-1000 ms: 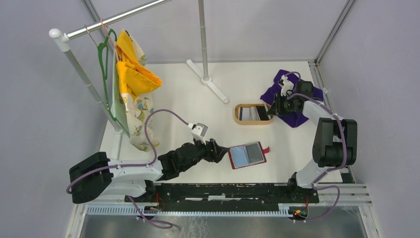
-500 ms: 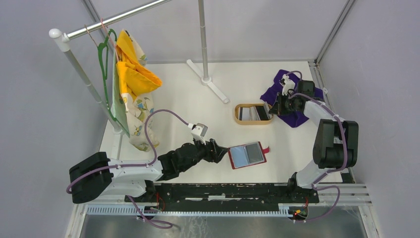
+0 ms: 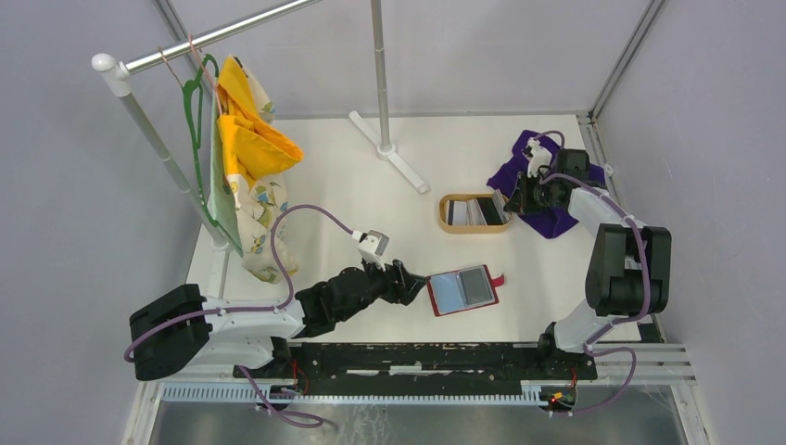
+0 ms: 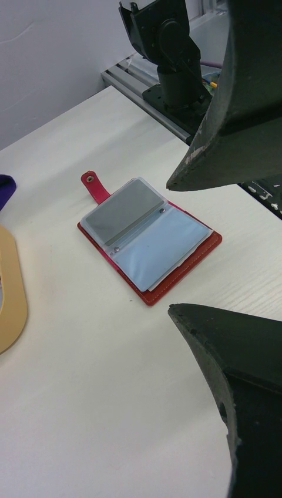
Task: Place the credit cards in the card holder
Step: Pick up the credit card from the storage box.
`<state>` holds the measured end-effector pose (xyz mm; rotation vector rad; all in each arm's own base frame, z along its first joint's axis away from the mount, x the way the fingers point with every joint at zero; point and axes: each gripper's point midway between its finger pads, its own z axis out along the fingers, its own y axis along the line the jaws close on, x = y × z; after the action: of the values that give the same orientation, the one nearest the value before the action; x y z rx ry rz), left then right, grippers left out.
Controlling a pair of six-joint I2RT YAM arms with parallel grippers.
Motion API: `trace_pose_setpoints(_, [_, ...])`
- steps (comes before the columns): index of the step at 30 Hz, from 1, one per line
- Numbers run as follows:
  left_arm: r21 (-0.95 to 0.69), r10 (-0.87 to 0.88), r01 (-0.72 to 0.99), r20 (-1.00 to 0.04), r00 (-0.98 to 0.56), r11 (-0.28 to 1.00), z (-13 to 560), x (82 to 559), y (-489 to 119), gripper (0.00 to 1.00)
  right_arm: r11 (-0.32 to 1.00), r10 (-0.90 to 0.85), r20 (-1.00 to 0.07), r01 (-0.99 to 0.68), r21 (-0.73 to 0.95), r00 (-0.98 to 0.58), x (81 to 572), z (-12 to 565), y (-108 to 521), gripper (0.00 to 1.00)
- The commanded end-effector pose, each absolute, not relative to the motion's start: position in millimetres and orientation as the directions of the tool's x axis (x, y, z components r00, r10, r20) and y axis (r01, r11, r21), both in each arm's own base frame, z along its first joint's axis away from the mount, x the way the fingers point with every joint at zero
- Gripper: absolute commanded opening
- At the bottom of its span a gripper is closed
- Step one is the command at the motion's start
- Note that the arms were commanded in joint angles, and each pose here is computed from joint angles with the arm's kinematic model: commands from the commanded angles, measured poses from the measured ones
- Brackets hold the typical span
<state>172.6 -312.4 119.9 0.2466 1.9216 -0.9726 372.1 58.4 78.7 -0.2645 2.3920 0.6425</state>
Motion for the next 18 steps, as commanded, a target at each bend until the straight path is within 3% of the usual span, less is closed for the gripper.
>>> trace_pose_setpoints(1, [-0.583, -0.291, 0.532, -0.793, -0.535, 0.614, 141.0, 174.3, -321.1, 0.76, 0.885, -0.066, -0.673, -0.354, 0.302, -0.737, 393.5, 90.3, 49.8, 0.12])
trace_pose_setpoints(7, [-0.582, -0.289, 0.535, -0.795, -0.534, 0.612, 142.0, 174.3, -322.0, 0.76, 0.902, -0.094, -0.672, -0.349, 0.255, -0.735, 406.6, 89.2, 41.3, 0.18])
trace_pose_setpoints(18, [-0.58, -0.284, 0.536, -0.795, -0.536, 0.613, 142.1, 175.5, -325.3, 0.76, 0.848, -0.124, -0.637, -0.415, 0.33, -0.761, 416.4, 80.8, 57.5, 0.25])
